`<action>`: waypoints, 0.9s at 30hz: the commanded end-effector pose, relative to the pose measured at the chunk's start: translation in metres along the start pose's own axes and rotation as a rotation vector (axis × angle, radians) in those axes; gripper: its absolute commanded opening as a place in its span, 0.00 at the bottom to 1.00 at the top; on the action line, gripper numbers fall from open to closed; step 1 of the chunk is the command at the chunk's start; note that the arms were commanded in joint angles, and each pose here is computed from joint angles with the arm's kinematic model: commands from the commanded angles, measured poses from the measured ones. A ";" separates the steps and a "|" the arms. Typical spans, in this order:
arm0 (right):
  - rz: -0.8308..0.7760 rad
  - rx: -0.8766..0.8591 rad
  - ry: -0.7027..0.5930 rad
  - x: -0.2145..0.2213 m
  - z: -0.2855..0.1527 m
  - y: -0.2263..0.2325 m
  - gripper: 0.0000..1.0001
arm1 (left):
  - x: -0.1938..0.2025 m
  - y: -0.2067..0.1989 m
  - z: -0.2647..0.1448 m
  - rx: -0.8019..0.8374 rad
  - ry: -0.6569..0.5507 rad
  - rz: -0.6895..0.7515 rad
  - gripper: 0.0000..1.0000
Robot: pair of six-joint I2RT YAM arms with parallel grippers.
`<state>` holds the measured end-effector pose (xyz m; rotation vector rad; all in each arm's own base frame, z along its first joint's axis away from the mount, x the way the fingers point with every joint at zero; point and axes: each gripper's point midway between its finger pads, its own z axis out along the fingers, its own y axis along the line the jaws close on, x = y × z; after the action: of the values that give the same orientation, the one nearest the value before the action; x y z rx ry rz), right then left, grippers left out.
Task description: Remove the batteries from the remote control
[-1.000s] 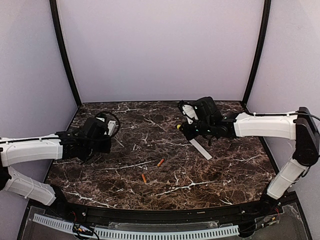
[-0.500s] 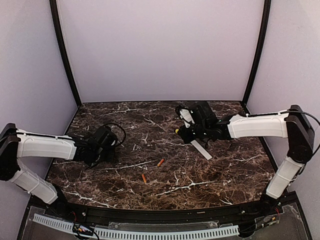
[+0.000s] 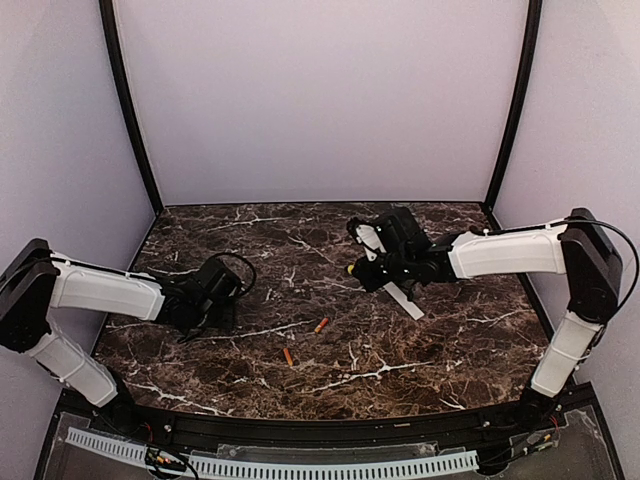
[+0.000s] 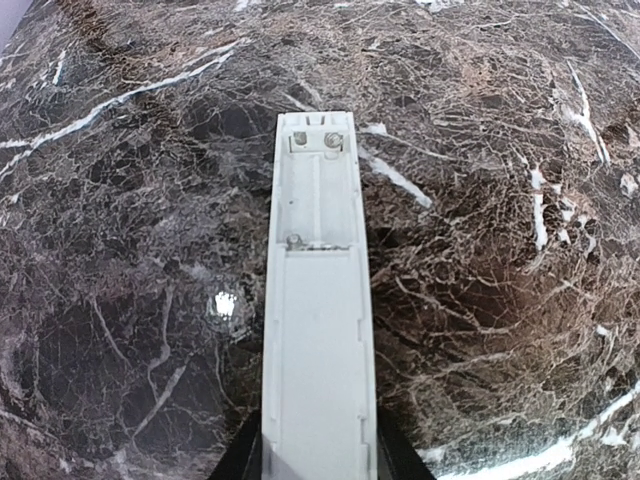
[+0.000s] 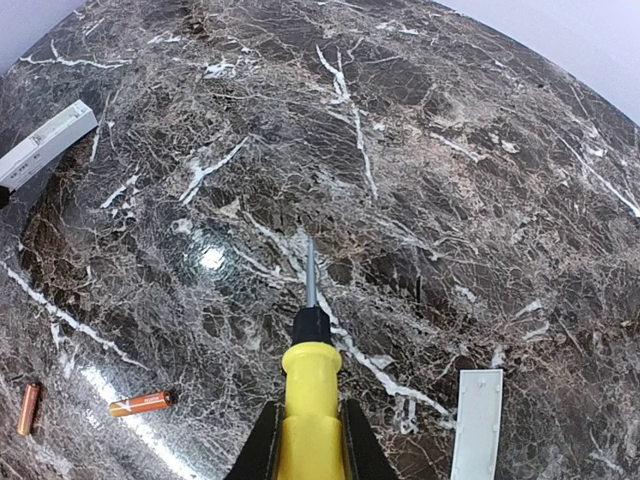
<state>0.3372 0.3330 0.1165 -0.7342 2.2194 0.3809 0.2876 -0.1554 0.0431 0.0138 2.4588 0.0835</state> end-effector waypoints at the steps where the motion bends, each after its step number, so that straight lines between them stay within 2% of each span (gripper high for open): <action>1: 0.017 -0.016 -0.026 -0.007 0.006 0.002 0.00 | 0.019 0.005 0.008 -0.013 0.055 -0.004 0.19; 3: 0.016 -0.016 -0.023 -0.005 0.007 0.002 0.00 | 0.021 0.005 0.009 -0.013 0.062 -0.005 0.24; 11: 0.026 -0.057 -0.053 -0.007 0.014 0.009 0.00 | 0.024 -0.001 0.011 0.016 0.071 -0.008 0.54; 18: 0.043 -0.065 -0.121 -0.011 0.020 0.010 0.00 | 0.016 -0.001 0.003 0.030 0.048 -0.012 0.65; 23: 0.077 -0.050 -0.163 -0.007 0.030 0.006 0.00 | 0.003 0.001 -0.009 0.049 0.002 -0.014 0.80; 27: 0.120 0.002 -0.187 -0.009 0.034 -0.004 0.00 | -0.005 0.007 -0.018 0.033 -0.032 -0.009 0.86</action>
<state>0.3478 0.3513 0.0934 -0.6601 2.1440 0.4896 0.2858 -0.1631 0.0526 0.0048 2.4414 -0.0148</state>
